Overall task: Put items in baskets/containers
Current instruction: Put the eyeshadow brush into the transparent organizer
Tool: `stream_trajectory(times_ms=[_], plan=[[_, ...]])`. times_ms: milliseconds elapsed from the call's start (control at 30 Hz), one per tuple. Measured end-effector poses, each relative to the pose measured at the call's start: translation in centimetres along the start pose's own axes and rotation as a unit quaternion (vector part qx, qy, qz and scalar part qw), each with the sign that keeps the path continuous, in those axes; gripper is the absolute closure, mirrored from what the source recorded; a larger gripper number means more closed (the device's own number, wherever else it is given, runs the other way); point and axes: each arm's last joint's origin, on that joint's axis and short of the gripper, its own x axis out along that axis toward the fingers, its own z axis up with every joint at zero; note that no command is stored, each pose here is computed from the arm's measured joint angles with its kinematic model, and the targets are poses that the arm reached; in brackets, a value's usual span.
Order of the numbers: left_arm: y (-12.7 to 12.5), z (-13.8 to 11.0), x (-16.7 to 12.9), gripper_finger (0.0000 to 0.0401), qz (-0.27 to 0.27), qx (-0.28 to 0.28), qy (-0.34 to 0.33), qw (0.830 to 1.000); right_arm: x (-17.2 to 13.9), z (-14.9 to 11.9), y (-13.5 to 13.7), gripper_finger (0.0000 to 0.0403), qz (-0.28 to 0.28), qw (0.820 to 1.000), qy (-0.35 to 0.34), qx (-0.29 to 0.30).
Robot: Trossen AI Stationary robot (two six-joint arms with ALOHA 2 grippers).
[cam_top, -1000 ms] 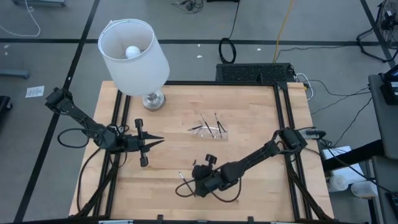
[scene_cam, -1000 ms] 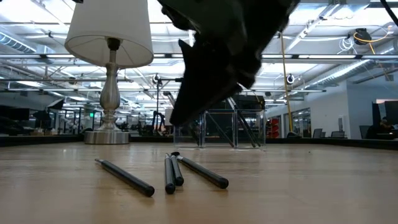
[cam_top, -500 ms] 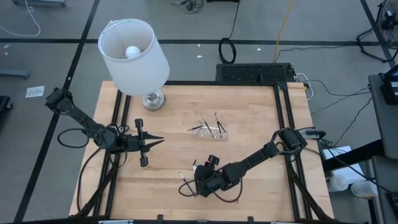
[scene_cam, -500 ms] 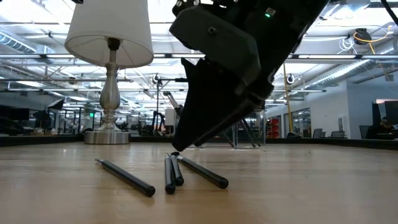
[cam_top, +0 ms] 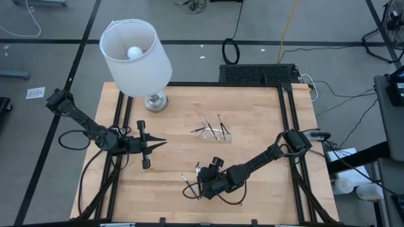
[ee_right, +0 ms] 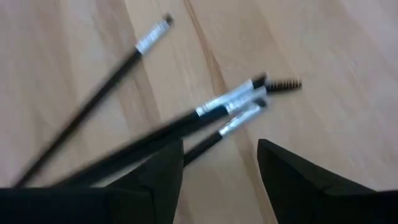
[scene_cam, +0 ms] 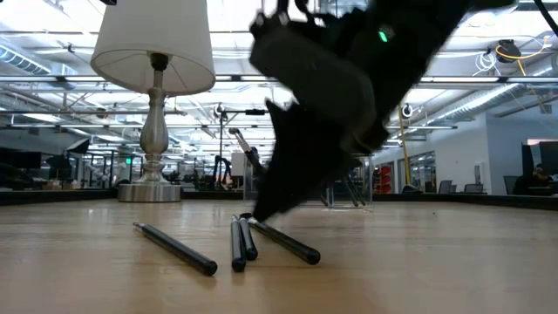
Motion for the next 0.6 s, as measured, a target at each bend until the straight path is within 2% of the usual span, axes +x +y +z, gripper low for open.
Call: stream_trajectory(times_ms=[367, 600], plan=[[0.0, 0.0, 0.0, 0.0354, 0.0, 0.002, 0.0, 1.0, 1.0, -1.0, -1.5, 0.0214, -0.001, 0.999, 0.025, 0.029], [0.0, 0.0, 0.0, 0.0355, 0.0, 0.002, 0.001, 1.0, 1.3, -1.7, -1.9, 0.0261, -0.013, 0.999, 0.032, 0.024]])
